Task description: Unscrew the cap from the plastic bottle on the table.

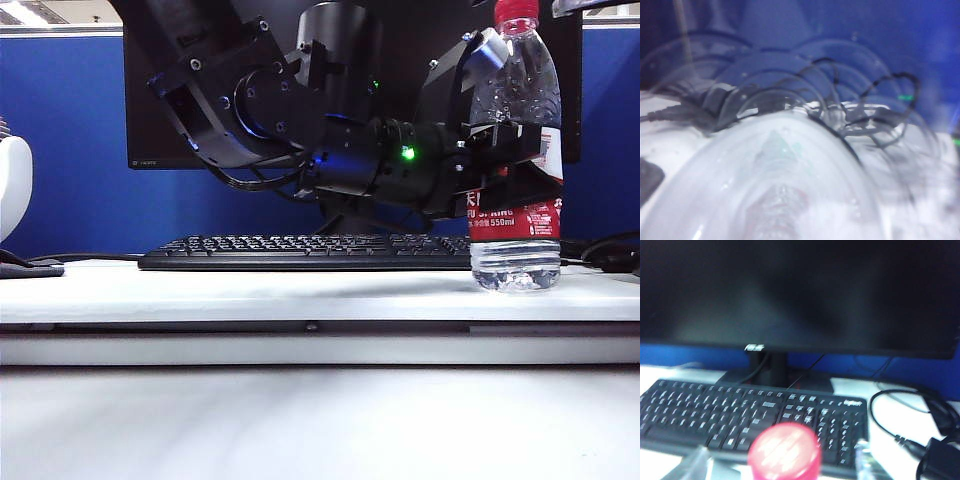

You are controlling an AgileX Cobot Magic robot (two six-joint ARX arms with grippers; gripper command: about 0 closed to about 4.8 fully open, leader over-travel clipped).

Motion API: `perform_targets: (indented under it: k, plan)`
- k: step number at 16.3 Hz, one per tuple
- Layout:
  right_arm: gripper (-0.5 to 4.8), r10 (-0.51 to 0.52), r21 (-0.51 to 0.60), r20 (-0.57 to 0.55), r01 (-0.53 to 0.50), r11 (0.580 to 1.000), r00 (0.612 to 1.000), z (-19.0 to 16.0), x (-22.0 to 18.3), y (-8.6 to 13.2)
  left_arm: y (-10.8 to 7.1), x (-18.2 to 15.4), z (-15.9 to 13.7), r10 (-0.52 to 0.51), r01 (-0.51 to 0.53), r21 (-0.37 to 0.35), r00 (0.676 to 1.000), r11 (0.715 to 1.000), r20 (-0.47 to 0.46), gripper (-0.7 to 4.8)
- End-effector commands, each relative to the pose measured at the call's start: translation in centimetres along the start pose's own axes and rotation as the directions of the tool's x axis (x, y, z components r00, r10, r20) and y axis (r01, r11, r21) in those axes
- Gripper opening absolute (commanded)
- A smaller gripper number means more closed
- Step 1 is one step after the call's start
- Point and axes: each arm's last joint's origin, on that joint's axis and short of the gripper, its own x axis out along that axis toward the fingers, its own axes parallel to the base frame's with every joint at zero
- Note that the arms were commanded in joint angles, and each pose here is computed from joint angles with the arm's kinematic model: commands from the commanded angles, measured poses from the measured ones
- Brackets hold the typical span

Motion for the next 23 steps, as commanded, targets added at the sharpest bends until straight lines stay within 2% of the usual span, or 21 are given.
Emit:
perform_targets:
  k: [1, 2, 7, 8, 11, 15, 17, 20, 23]
  plan:
    - [2.99, -0.012, 0.011, 0.021, 0.012, 1.0, 1.0, 0.3, 0.1, -0.1, -0.3, 0.1, -1.0, -0.018, 0.016, -0.037, 0.998, 0.999, -0.065, 1.16]
    - [2.66, -0.013, 0.009, 0.018, 0.013, 1.0, 1.0, 0.2, 0.1, -0.1, -0.3, 0.1, -1.0, -0.018, 0.016, -0.037, 0.998, 0.999, -0.065, 1.16]
    - [2.6, -0.007, 0.03, 0.022, 0.006, 1.0, 1.0, 0.0, 1.2, -0.4, -0.4, 0.1, -1.0, -0.042, 0.04, -0.04, 0.997, 0.998, -0.064, 1.16]
    - [2.45, -0.007, 0.03, 0.021, 0.006, 1.0, 1.0, 0.0, 1.2, -0.4, -0.4, 0.1, -1.0, -0.045, 0.043, -0.04, 0.997, 0.998, -0.063, 1.16]
    - [1.55, 0.013, 0.026, 0.014, -0.014, 1.0, 1.0, -0.1, 1.3, -0.4, -0.4, 0.1, -1.0, -0.045, 0.042, -0.039, 0.997, 0.998, -0.063, 1.16]
    - [1.43, 0.023, 0.024, 0.011, -0.023, 0.999, 1.0, -0.2, 1.3, -0.3, -0.4, 0.1, -1.0, -0.045, 0.042, -0.039, 0.997, 0.998, -0.063, 1.16]
    - [1.43, 0.108, 0.016, -0.013, -0.108, 0.994, 0.994, -0.2, 1.4, -0.7, -0.4, 0.1, -1.0, -0.044, 0.042, -0.039, 0.997, 0.998, -0.063, 1.16]
    - [1.43, 0.225, 0.013, -0.07, -0.224, 0.974, 0.972, -0.3, 1.4, -2.5, -0.4, 0.1, -1.0, -0.044, 0.041, -0.04, 0.997, 0.998, -0.064, 1.16]
    - [1.43, 0.406, 0.041, -0.079, -0.404, 0.914, 0.91, 0.1, 1.5, -4.7, -0.4, 0.1, -1.0, -0.044, 0.042, -0.039, 0.997, 0.998, -0.064, 1.16]
